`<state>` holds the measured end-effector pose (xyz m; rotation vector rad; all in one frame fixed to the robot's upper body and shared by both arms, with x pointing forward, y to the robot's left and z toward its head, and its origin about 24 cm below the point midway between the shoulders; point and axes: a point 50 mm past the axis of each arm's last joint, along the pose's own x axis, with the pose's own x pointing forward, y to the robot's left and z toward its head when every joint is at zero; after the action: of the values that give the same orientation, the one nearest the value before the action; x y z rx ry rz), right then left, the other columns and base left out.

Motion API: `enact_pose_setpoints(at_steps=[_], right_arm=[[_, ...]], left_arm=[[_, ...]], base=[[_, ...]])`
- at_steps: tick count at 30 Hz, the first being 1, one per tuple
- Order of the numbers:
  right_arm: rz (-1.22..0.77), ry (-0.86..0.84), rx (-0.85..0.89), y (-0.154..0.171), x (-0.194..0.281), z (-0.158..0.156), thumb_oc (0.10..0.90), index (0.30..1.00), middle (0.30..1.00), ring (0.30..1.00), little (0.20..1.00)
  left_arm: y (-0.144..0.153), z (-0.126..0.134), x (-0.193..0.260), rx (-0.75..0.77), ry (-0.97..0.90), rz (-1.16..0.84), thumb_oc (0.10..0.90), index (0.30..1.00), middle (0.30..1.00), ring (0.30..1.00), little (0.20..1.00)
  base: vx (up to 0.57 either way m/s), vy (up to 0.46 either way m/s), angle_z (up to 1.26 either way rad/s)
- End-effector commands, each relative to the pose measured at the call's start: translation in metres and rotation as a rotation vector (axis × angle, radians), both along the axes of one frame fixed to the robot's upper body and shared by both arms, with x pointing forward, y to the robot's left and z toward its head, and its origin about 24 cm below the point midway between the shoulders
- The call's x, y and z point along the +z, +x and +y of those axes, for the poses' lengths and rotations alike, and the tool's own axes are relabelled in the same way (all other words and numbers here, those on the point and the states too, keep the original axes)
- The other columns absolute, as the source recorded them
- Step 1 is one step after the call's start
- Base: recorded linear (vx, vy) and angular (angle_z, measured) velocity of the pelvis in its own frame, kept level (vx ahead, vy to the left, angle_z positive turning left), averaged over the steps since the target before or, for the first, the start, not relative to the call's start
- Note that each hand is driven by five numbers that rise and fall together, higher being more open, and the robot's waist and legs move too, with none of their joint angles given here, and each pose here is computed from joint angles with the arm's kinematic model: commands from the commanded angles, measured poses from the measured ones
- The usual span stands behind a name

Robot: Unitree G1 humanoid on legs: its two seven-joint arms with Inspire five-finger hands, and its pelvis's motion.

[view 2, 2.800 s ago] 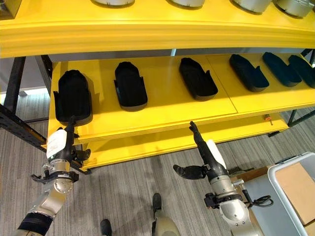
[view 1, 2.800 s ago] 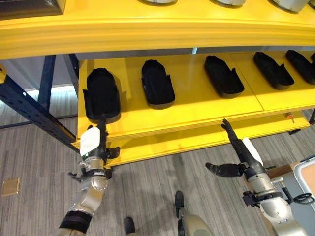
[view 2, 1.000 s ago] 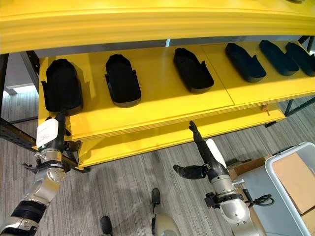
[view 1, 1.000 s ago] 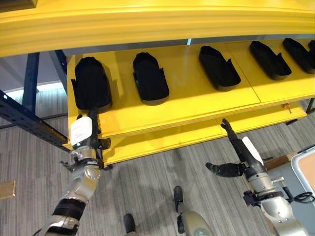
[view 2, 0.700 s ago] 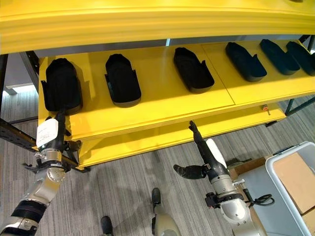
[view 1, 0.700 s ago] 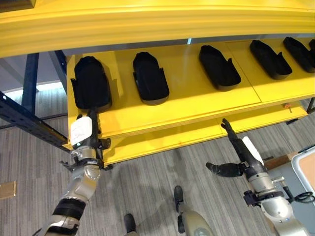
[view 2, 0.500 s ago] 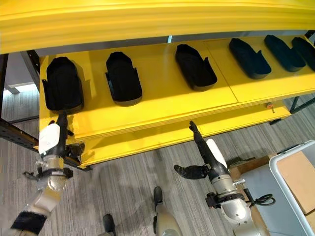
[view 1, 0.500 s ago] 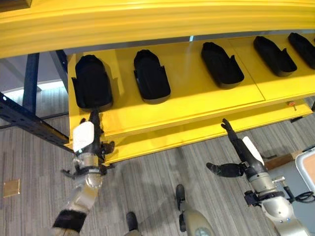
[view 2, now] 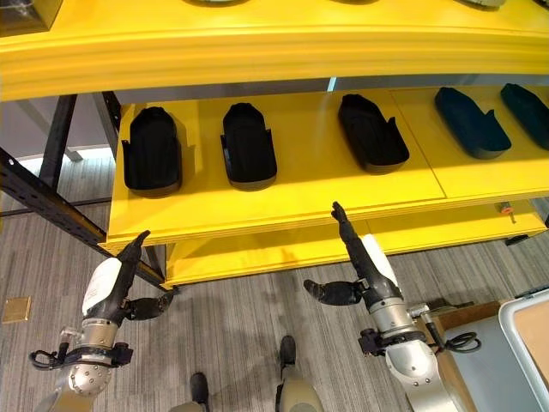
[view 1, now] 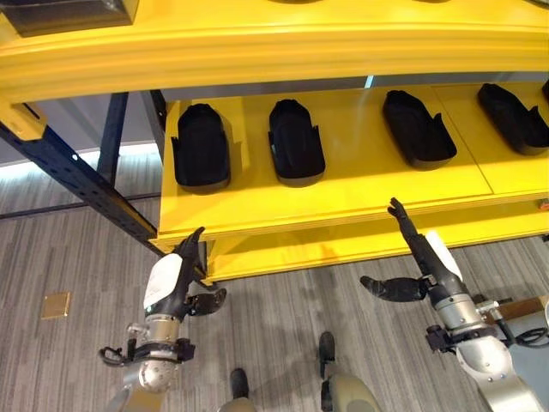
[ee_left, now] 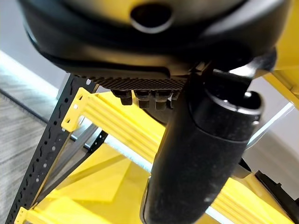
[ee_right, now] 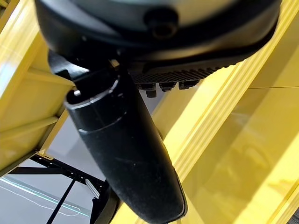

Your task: Move parts from the plastic box to the shelf.

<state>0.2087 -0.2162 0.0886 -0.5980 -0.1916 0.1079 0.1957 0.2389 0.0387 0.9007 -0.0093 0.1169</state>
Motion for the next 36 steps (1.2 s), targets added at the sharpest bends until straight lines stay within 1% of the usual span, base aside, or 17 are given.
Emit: enact_pose_setpoints(at_steps=[1,5,7,10,13,17,21,22,26,36], right_arm=[[-0.283,-0.005,0.051,0.004,0.052,0.008,0.9,1.0,1.0,1.0,1.0],[-0.309,-0.042,0.057,0.007,0.058,0.01,0.9,1.0,1.0,1.0,1.0],[-0.342,-0.096,0.059,0.015,0.064,0.013,0.9,1.0,1.0,1.0,1.0],[-0.353,-0.126,0.059,0.024,0.066,0.016,0.9,1.0,1.0,1.0,1.0],[-0.315,-0.128,0.058,0.033,0.06,0.019,0.9,1.0,1.0,1.0,1.0],[-0.308,-0.207,0.061,0.042,0.059,0.023,0.9,1.0,1.0,1.0,1.0],[-0.282,-0.238,0.038,0.05,0.054,0.022,0.9,1.0,1.0,1.0,1.0],[-0.25,-0.282,0.015,0.056,0.047,0.019,0.9,1.0,1.0,1.0,1.0],[-0.225,-0.33,-0.014,0.066,0.042,0.015,0.9,1.0,1.0,1.0,1.0],[-0.226,-0.413,-0.096,0.104,0.05,0.01,0.9,1.0,1.0,1.0,1.0]], left_arm=[[0.012,0.008,0.042,-0.048,0.032,-0.203,0.9,1.0,1.0,1.0,1.0],[0.009,0.009,0.034,-0.052,0.018,-0.152,0.9,1.0,1.0,1.0,1.0],[0.006,0.01,0.031,-0.051,0.01,-0.125,0.9,1.0,1.0,1.0,1.0],[0.006,0.009,0.028,-0.052,-0.008,-0.108,0.9,1.0,1.0,1.0,1.0],[0.005,0.009,0.024,-0.04,-0.031,-0.093,0.9,1.0,1.0,1.0,1.0],[0.003,0.008,0.018,-0.027,-0.05,-0.069,0.9,1.0,1.0,1.0,1.0],[0.002,0.008,0.017,-0.027,-0.051,-0.064,0.9,1.0,1.0,1.0,1.0],[0.002,0.007,0.018,-0.035,-0.049,-0.063,0.9,1.0,1.0,1.0,1.0],[0.003,0.006,0.02,-0.053,-0.036,-0.065,0.9,1.0,1.0,1.0,1.0],[0.005,0.006,0.033,-0.117,-0.022,-0.091,0.9,1.0,1.0,1.0,1.0]], base=[[0.0,0.0,0.0],[-0.01,0.002,0.02],[-0.03,0.001,0.09],[-0.02,-0.003,0.07],[-0.01,-0.012,0.1],[0.0,-0.017,0.16],[0.0,-0.012,0.1],[-0.02,-0.018,0.06],[-0.05,-0.01,0.11],[-0.08,-0.008,0.14]])
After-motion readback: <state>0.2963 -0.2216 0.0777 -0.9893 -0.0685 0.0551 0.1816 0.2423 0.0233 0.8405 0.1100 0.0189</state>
